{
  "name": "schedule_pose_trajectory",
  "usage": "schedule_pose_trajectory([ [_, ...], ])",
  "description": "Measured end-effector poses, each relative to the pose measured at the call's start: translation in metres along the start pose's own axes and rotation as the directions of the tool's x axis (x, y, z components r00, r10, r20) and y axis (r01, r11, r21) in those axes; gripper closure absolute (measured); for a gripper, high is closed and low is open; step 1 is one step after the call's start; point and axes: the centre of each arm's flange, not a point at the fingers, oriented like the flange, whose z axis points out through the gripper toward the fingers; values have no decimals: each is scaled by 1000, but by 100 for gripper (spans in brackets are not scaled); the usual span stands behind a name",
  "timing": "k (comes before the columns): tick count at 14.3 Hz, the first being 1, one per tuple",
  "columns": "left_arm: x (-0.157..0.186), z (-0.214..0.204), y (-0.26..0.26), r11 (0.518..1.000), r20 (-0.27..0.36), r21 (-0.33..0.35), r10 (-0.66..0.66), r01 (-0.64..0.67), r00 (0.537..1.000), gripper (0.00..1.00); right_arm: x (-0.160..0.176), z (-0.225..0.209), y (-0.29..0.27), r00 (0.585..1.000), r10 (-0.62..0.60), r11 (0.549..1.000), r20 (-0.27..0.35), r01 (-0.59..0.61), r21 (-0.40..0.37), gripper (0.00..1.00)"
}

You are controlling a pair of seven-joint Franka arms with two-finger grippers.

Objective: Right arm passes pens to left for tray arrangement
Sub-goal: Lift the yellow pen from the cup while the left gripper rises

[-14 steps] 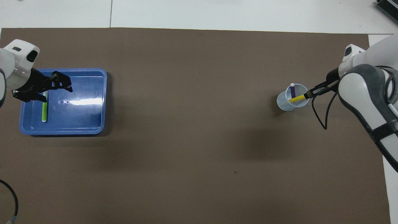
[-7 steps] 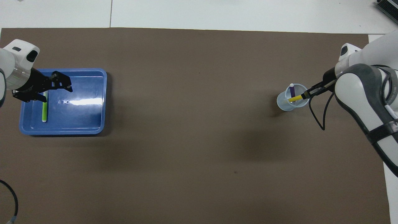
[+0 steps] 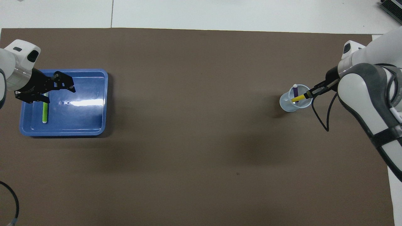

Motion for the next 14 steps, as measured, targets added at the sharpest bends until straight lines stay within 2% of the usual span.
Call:
schedule_pose_trajectory([
  [5, -3, -5, 2, 1000, 3, -5, -30, 30, 1000, 0, 3, -30, -20, 999, -30, 999, -24, 29, -41, 81],
  [8, -14, -4, 17, 995, 53, -32, -96, 98, 994, 1, 1, -52, -30, 998, -40, 997, -49, 37, -70, 81],
  [14, -30, -8, 35, 970, 130, -60, -227, 236, 965, 1, -28, -132, -67, 993, -52, 988, -103, 36, -151, 81],
])
